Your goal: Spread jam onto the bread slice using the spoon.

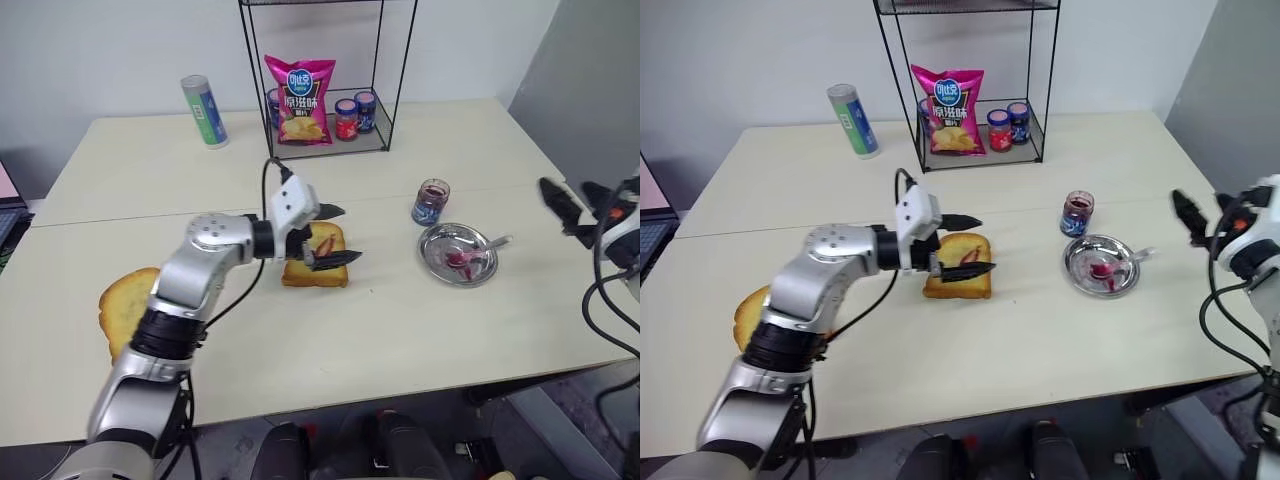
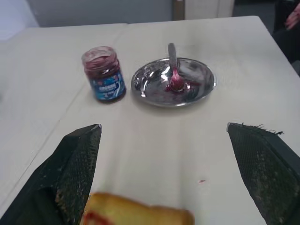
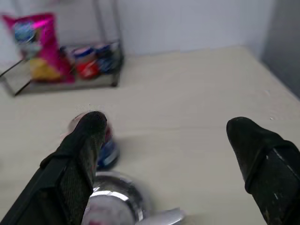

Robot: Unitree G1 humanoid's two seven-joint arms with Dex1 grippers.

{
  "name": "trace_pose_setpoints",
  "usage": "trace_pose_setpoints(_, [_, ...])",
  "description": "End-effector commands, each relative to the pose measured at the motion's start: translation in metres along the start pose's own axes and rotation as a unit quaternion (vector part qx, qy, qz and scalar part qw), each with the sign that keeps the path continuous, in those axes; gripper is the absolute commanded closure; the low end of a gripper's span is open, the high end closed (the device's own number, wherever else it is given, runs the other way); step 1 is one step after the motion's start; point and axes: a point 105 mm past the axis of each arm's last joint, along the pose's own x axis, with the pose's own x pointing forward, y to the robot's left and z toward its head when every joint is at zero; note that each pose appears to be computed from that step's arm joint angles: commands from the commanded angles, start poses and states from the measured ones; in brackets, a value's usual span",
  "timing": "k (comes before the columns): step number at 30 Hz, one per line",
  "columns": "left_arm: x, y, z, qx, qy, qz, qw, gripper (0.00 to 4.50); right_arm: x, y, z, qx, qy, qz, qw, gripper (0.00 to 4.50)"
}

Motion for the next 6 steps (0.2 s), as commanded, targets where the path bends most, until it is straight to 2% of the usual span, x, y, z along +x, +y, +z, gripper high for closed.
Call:
trace_pose_setpoints(1, [-0.050, 0.021, -0.005, -0.002, 0.033, 0.050, 0.998, 0.00, -0.015, 0.044, -0.005, -0.086, 0.093, 0.156, 0.980, 0.05])
trace_pose_setpoints(3, [-0.060, 0.021, -0.010, -0.009, 0.044, 0.054, 0.998, 0.00, -0.021, 0.055, -0.014, -0.084, 0.122, 0.195, 0.970, 0.05])
trace_pose_setpoints(6, [-0.064, 0.018, -0.011, -0.013, 0.049, 0.052, 0.997, 0.00, -0.019, 0.060, -0.014, -0.052, 0.113, 0.208, 0.970, 0.05])
